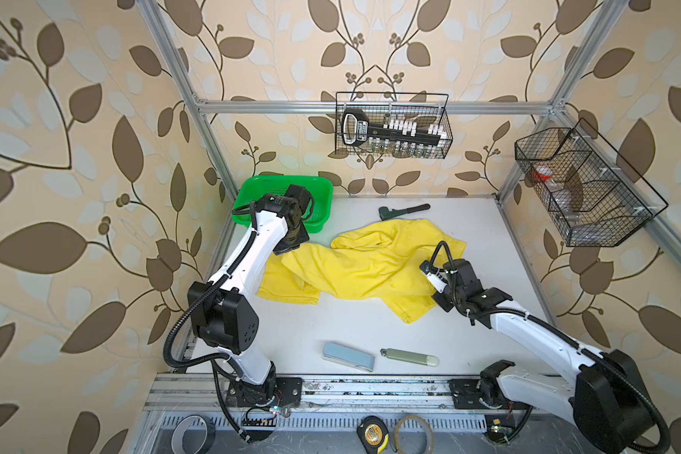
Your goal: Fold and stack the trousers
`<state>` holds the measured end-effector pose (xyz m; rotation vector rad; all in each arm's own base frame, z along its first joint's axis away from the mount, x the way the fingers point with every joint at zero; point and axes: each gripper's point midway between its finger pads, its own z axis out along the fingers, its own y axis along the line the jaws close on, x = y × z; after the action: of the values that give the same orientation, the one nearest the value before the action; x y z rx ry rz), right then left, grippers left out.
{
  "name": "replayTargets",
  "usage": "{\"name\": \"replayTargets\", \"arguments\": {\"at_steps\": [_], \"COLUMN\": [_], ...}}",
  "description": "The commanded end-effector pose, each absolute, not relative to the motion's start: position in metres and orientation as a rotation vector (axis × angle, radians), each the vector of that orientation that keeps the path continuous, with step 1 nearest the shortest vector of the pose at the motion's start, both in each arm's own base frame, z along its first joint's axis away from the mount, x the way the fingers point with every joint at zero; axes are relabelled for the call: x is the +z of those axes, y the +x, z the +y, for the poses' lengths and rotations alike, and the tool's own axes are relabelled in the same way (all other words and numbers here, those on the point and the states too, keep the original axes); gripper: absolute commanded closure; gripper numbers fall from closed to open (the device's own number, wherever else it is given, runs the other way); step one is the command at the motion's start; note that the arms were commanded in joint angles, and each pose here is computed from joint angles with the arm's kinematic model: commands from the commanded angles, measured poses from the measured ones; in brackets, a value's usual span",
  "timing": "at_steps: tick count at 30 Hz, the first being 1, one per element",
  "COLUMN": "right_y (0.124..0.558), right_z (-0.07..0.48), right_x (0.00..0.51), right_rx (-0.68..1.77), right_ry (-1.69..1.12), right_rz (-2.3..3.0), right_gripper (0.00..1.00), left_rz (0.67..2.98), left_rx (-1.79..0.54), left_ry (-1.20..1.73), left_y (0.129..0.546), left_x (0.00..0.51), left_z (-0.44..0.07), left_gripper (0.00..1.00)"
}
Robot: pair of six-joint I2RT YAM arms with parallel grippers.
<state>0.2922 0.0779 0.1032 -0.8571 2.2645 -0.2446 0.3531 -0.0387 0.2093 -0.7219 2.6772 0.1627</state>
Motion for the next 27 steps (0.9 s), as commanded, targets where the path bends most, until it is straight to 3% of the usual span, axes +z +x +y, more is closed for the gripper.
{"name": "replayTargets", "arguments": {"at_steps": [1,8,20,27], "right_y": [0.296,0.282,0.262,0.241], "right_z": [0.079,0.089,0.101,0.087], "right_x": [0.146,0.187,0.367,0.434], "right_rx": [-0.115,0.061,0.178,0.109], "right_ry": [-0.727,-0.696,-0.627,-0.54], "right_rz": [2.19,2.118,1.641,1.46], "right_gripper": [1.0,1.0,1.0,1.0], "left_rz": [2.611,2.582,2.284,2.19], "left_rx": [0.227,0.228,0.332,0.358], "left_ry": [-0.703,-0.706,-0.86,-0.889], "left_y": [0.345,0.343,0.311,0.29], "left_x": [0.238,0.256,0.342,0.371], "left_z": [-0.02,-0.016,0.041,0.061], "left_gripper": [1.0,1.0,1.0,1.0]}}
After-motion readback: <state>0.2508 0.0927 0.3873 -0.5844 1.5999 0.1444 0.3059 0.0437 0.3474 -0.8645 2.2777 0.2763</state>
